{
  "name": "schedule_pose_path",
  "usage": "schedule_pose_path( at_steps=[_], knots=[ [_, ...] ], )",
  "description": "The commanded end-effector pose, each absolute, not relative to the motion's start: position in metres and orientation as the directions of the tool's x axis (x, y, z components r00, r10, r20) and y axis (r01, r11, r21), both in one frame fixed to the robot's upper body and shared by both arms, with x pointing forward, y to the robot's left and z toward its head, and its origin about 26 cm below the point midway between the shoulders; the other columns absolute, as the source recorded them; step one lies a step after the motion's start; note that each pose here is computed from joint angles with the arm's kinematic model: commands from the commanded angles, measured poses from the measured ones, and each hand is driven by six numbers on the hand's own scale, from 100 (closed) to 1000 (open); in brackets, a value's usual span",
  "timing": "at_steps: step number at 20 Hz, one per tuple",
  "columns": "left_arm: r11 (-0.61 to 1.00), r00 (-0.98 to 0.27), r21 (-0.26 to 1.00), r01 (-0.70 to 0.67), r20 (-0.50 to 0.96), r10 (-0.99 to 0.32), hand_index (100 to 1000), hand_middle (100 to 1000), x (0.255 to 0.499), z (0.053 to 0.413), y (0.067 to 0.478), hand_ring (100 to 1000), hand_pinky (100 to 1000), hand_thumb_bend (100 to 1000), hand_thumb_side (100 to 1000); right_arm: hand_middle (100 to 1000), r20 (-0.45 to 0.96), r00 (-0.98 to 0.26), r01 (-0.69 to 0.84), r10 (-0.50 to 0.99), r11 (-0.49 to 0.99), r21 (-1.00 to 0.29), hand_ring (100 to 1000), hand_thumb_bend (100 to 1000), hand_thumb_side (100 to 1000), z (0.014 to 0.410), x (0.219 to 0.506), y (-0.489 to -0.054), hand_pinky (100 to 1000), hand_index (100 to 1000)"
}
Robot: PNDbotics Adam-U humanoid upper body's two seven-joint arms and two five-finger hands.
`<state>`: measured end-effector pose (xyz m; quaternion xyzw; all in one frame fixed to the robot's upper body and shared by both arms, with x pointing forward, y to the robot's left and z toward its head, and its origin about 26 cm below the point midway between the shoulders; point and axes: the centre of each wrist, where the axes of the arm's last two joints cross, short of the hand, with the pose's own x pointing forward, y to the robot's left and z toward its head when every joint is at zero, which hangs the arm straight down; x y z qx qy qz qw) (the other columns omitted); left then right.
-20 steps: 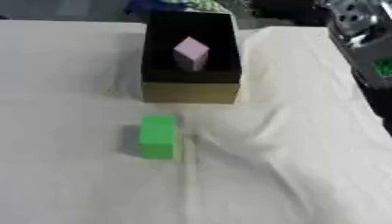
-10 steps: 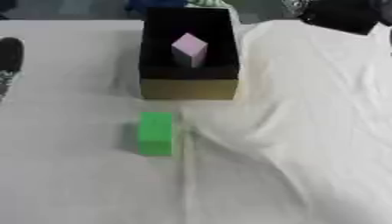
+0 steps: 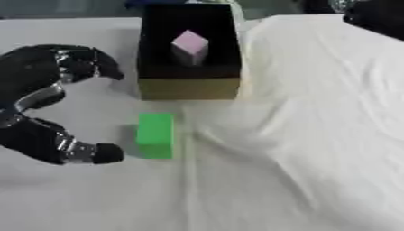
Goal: Pick up objects on the table and place them in the box.
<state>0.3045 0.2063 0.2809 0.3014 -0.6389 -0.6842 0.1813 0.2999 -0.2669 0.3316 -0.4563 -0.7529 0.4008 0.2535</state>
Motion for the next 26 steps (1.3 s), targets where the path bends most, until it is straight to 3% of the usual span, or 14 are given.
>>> schedule_pose_path(
  at_steps=[1, 7, 17, 26],
  knots=[
    [-0.185, -0.762, 0.978, -0.096, -0.192, -0.619, 864, 801, 0.3, 0.287, 0.202, 851, 832, 786, 958, 750, -0.01, -0.454, 0.526, 0.891, 0.259, -0.81, 829, 118, 940, 0.342, 0.294, -0.272, 862, 878],
    [-0.232, -0.751, 0.973, -0.01, -0.161, -0.64, 890, 813, 0.299, 0.283, 0.189, 870, 825, 675, 749, 744, 0.015, -0.463, 0.515, 0.886, 0.283, -0.809, 821, 117, 943, 0.337, 0.294, -0.274, 859, 878],
    [-0.196, -0.705, 0.978, 0.068, -0.092, -0.703, 898, 836, 0.3, 0.281, 0.166, 875, 819, 629, 761, 738, 0.056, -0.457, 0.5, 0.887, 0.309, -0.809, 811, 115, 948, 0.328, 0.295, -0.279, 856, 878],
    [-0.176, -0.686, 0.981, 0.084, -0.071, -0.724, 896, 840, 0.32, 0.279, 0.151, 883, 826, 626, 776, 734, 0.086, -0.443, 0.523, 0.892, 0.335, -0.783, 806, 111, 949, 0.325, 0.295, -0.285, 852, 878]
  ],
)
